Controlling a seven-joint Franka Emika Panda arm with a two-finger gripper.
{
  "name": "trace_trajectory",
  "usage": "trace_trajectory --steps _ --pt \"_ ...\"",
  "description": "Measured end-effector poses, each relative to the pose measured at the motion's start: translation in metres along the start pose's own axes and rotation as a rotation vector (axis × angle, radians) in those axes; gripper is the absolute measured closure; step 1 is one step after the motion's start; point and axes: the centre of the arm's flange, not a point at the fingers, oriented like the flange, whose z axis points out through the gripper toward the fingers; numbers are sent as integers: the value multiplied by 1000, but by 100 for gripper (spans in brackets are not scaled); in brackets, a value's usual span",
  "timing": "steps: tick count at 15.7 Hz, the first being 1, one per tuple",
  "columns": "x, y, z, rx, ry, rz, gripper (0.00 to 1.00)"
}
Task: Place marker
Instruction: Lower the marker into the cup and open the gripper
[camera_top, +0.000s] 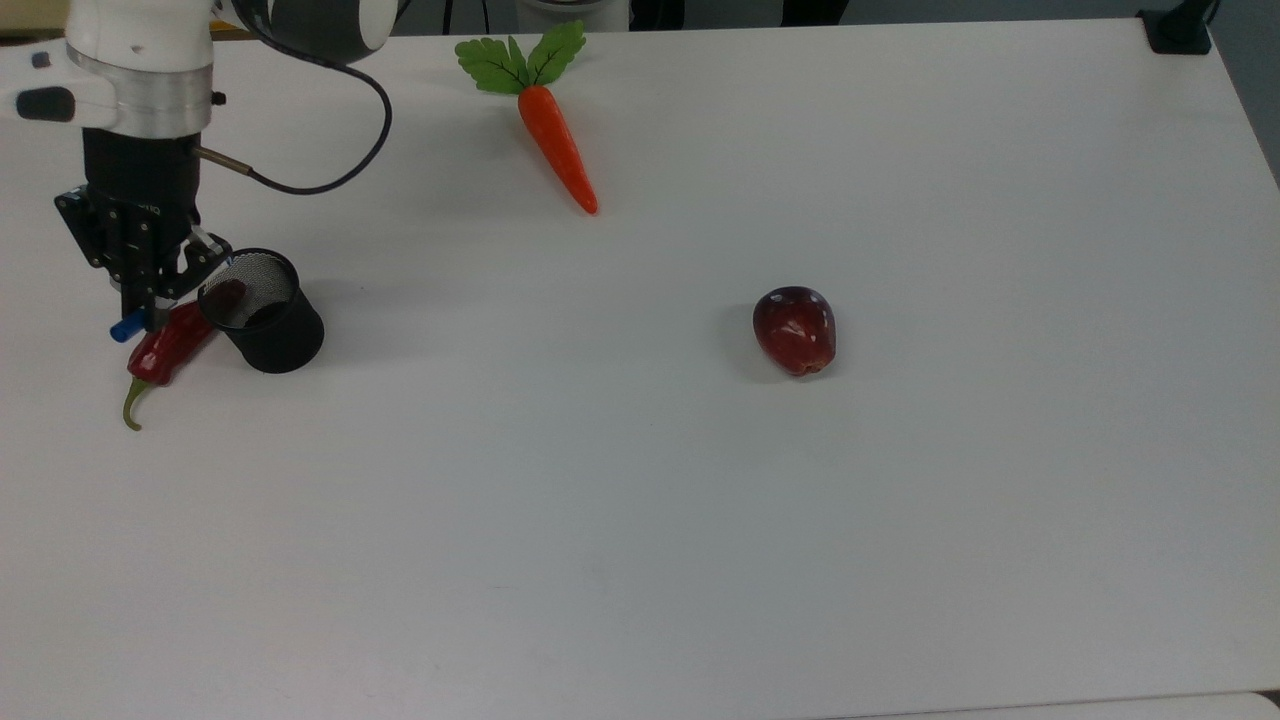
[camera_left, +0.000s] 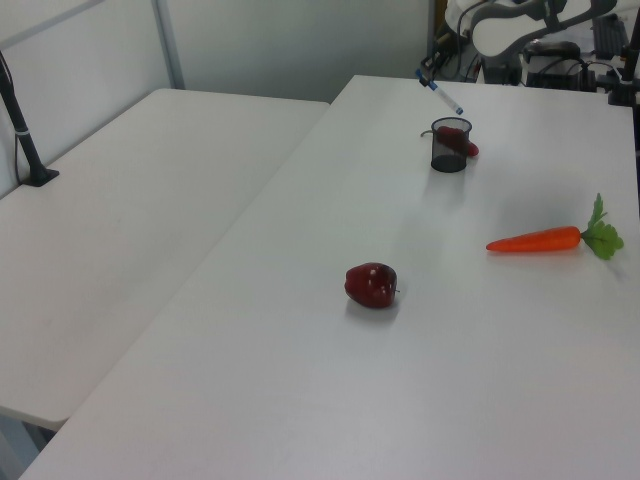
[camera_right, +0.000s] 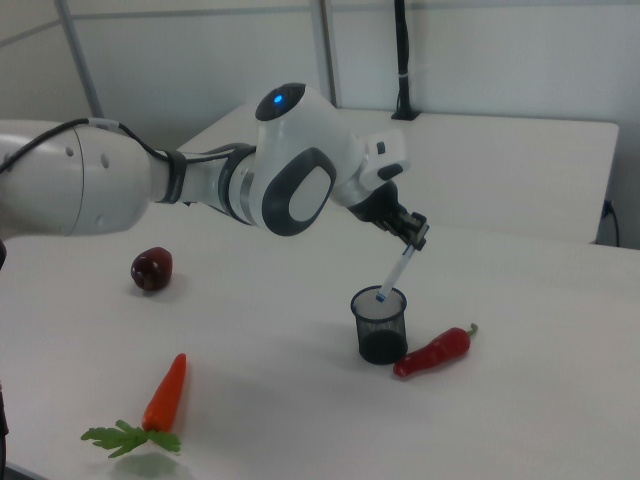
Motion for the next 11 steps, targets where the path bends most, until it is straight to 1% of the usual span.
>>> trace_trajectory --steps 5,7,11 --pt "-24 -6 20 1 -42 -18 83" --pt "-29 -8 25 2 -53 -21 83" --pt "-31 -9 27 2 -59 -22 82"
